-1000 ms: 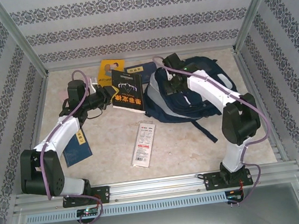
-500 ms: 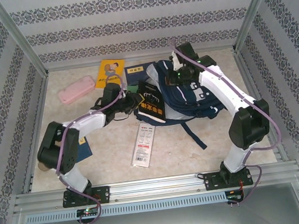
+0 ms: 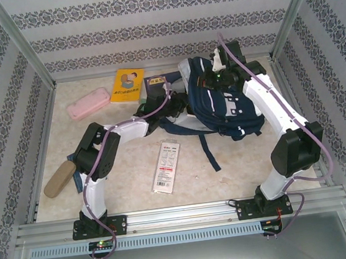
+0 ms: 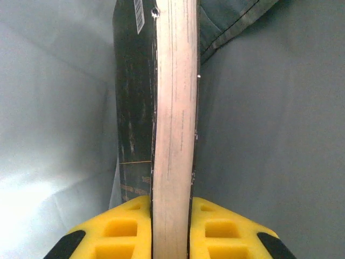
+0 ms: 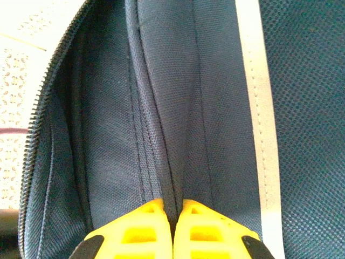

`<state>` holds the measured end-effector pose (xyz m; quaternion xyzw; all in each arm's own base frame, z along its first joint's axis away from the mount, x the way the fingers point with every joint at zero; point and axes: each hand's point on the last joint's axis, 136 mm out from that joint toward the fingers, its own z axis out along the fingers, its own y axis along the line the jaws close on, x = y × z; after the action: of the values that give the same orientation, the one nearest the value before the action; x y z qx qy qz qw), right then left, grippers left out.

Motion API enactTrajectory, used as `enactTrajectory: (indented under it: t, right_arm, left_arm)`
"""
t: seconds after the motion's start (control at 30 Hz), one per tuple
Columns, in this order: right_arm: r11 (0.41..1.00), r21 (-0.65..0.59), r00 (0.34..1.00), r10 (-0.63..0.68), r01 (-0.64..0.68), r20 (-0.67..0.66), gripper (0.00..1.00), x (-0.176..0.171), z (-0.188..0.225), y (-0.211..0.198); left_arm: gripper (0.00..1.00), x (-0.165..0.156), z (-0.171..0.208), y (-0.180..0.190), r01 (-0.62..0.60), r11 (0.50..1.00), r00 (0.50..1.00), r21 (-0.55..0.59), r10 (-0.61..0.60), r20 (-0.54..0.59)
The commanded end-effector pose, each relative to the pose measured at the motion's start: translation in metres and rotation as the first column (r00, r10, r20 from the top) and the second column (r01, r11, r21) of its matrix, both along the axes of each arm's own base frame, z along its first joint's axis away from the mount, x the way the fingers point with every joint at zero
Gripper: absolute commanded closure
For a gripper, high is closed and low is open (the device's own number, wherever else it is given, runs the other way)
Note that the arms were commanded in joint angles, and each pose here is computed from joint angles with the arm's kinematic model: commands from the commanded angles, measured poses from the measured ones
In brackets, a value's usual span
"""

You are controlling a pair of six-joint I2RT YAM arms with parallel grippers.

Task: Pack the student bag
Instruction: Place the book in the student bag.

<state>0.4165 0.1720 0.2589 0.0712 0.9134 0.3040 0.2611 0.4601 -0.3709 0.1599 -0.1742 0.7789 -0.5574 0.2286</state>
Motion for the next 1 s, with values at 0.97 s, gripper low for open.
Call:
enactTrajectory:
  t: [0.97]
  right_arm:
    - [0.982, 0.175, 0.989, 0.053, -0.077, 0.136, 1.0, -0.003, 0.061, 0.009]
  left_arm:
    - [1.0, -0.004, 0.0, -0.067, 0.092, 0.991, 0.989, 0.101, -0.103, 0.106]
